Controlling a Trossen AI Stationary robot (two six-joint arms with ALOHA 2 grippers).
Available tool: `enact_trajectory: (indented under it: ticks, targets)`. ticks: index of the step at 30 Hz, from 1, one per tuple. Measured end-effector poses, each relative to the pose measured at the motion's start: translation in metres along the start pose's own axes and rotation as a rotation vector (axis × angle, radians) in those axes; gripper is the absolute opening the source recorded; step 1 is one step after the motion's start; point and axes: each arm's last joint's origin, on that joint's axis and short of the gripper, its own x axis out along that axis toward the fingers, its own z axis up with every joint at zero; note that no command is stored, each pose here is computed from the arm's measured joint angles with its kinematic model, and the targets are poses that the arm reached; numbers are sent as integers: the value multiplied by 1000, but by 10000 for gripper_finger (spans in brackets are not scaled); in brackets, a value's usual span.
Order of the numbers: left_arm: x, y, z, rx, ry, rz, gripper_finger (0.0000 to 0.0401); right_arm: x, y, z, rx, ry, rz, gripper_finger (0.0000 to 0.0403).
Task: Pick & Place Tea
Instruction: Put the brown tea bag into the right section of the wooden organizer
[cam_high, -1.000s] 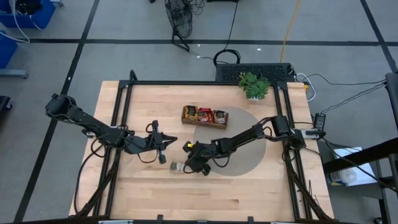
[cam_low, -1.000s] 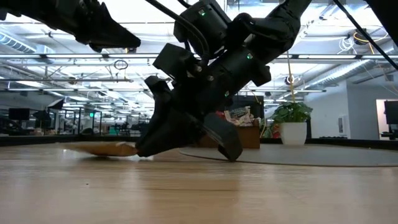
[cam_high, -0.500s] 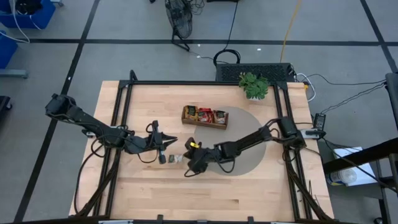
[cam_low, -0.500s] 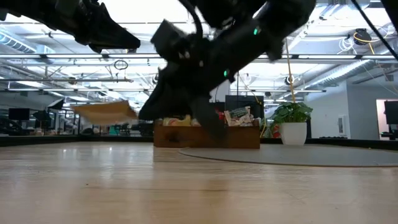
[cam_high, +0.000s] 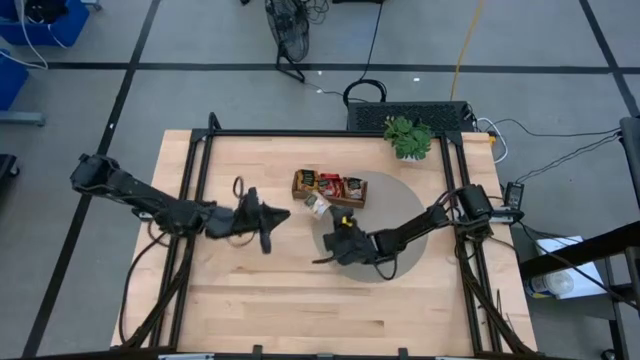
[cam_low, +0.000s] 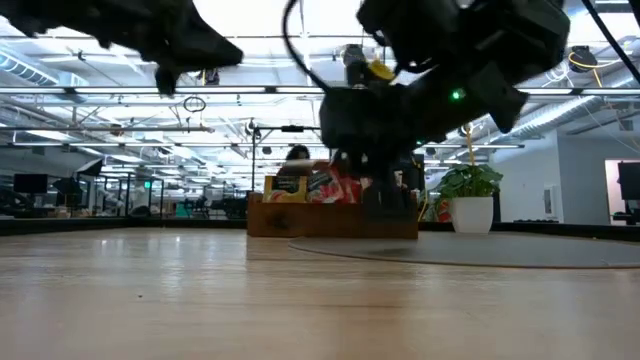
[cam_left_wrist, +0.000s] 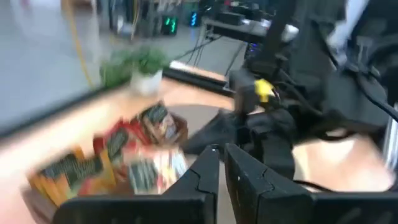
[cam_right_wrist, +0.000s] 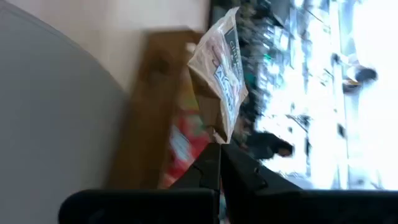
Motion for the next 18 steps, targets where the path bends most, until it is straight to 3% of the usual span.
enact_trajectory:
  ticks: [3, 7, 13, 18]
  targets:
    - [9, 13, 0, -175, 51, -32, 47, -2, -2, -9, 21, 24, -68, 0]
    - [15, 26, 3, -315, 72, -34, 106, -7, -15, -12, 85, -10, -142, 0]
    - [24, 39, 3, -452, 102, -55, 204, -19, -31, -7, 137, -155, -200, 0]
    - [34, 45, 0, -515, 95, -34, 240, -21, -30, -5, 129, -216, -186, 0]
